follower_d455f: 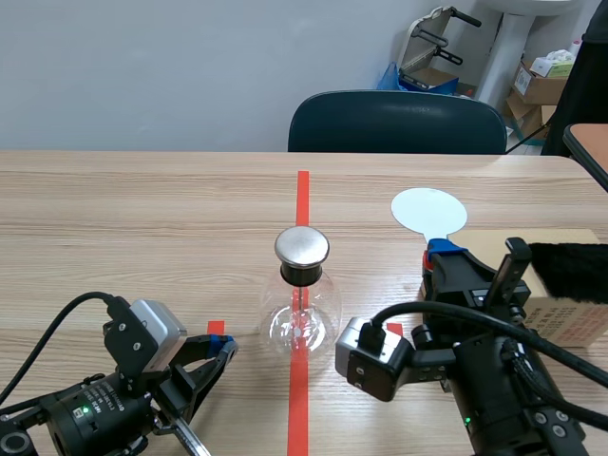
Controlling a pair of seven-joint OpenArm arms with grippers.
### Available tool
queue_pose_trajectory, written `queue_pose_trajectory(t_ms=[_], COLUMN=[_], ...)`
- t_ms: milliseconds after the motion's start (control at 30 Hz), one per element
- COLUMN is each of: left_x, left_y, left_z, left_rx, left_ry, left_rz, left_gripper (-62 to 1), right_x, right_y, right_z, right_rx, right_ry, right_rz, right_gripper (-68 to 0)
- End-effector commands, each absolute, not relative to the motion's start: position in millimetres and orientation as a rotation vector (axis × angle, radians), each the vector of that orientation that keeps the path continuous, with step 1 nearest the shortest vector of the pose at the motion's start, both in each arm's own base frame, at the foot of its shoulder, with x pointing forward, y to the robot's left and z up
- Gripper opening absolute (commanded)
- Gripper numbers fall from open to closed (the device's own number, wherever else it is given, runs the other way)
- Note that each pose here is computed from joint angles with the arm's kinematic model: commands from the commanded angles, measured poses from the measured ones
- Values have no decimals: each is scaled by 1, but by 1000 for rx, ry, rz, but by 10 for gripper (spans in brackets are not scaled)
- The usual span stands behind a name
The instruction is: Do the electroscope experiment
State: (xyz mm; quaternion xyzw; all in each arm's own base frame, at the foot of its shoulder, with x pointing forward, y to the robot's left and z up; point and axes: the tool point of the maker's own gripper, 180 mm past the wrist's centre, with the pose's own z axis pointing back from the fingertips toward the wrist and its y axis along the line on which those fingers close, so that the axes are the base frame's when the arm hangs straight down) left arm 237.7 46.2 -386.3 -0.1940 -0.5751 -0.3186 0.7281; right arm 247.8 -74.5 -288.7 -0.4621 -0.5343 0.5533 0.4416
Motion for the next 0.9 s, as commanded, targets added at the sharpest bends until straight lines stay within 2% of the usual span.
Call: queue_pose_trajectory(t_ms=[0,867], left_x=[238,237], left_y=[37,38], left_z=[-378,-379], left_rx=[-459,-456], left_ry=[-1300,-1293], left_rz=[-696,-697], left_gripper=[-582,-582], right_x=[252,252], right_y=[-75,-75], right_z=[-279,-279], right_rx=[-1175,-1175], right_ry=[-1352,-1352], right_rz=[1355,1354], right_gripper=[-662,-662])
